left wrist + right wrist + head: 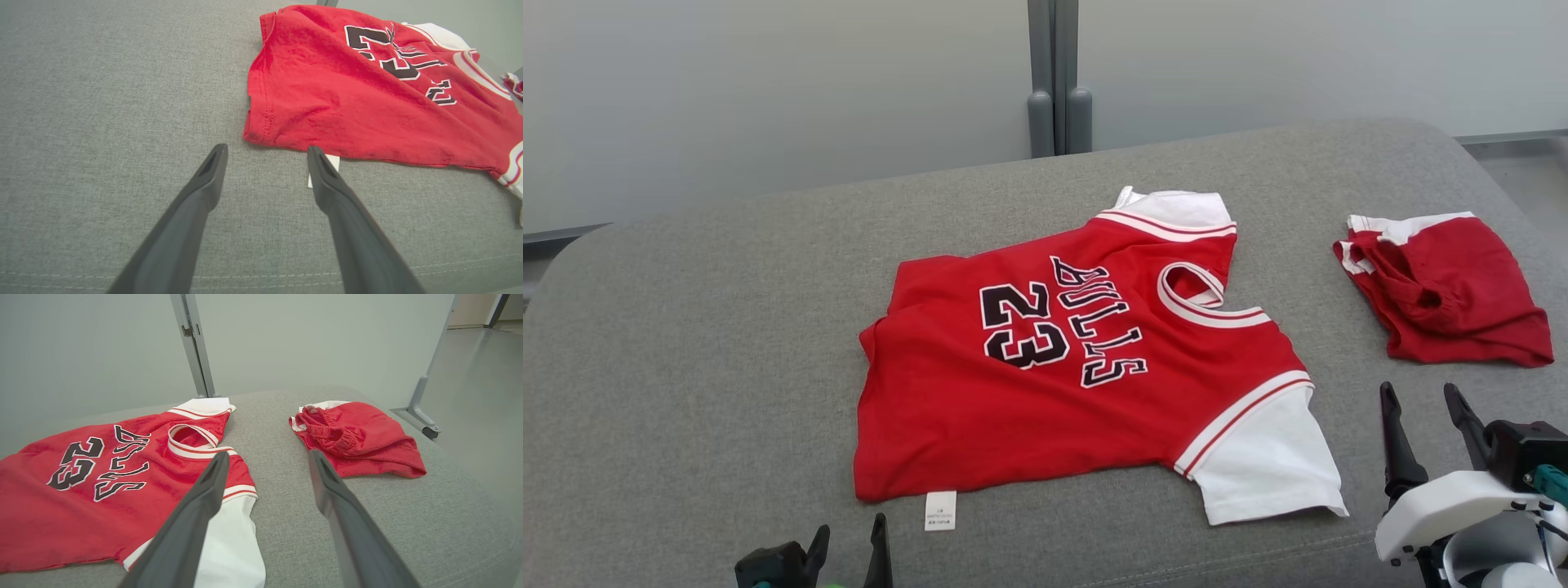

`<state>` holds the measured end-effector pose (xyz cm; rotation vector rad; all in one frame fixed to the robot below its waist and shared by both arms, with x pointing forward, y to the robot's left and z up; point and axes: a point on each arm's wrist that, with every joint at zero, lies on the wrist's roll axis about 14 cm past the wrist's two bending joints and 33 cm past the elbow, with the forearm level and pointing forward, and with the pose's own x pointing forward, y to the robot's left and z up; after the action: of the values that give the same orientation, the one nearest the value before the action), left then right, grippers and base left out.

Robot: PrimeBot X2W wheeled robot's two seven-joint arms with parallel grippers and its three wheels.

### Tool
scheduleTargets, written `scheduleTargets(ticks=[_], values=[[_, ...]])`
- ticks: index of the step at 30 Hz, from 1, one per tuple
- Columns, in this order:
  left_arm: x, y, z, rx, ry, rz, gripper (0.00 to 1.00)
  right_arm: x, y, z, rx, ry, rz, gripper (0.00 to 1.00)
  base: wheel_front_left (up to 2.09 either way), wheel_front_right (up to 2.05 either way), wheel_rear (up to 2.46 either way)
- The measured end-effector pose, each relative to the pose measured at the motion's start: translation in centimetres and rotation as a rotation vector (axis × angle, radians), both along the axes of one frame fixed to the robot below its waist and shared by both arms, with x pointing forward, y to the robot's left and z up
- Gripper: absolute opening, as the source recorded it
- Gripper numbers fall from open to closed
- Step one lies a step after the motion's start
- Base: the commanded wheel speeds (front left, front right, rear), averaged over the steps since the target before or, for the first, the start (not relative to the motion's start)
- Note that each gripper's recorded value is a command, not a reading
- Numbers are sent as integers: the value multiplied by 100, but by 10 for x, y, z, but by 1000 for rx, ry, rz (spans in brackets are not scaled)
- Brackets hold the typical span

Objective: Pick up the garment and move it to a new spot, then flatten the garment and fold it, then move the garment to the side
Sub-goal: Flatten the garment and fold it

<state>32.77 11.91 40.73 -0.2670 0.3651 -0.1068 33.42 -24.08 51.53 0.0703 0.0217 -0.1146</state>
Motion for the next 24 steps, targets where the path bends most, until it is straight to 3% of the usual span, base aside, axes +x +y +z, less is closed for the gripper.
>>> scheduleTargets(ticks=[24], values=[[37, -12, -39, -58, 130, 1, 100, 9, 4, -41, 29, 119, 5, 100, 0, 0, 0]])
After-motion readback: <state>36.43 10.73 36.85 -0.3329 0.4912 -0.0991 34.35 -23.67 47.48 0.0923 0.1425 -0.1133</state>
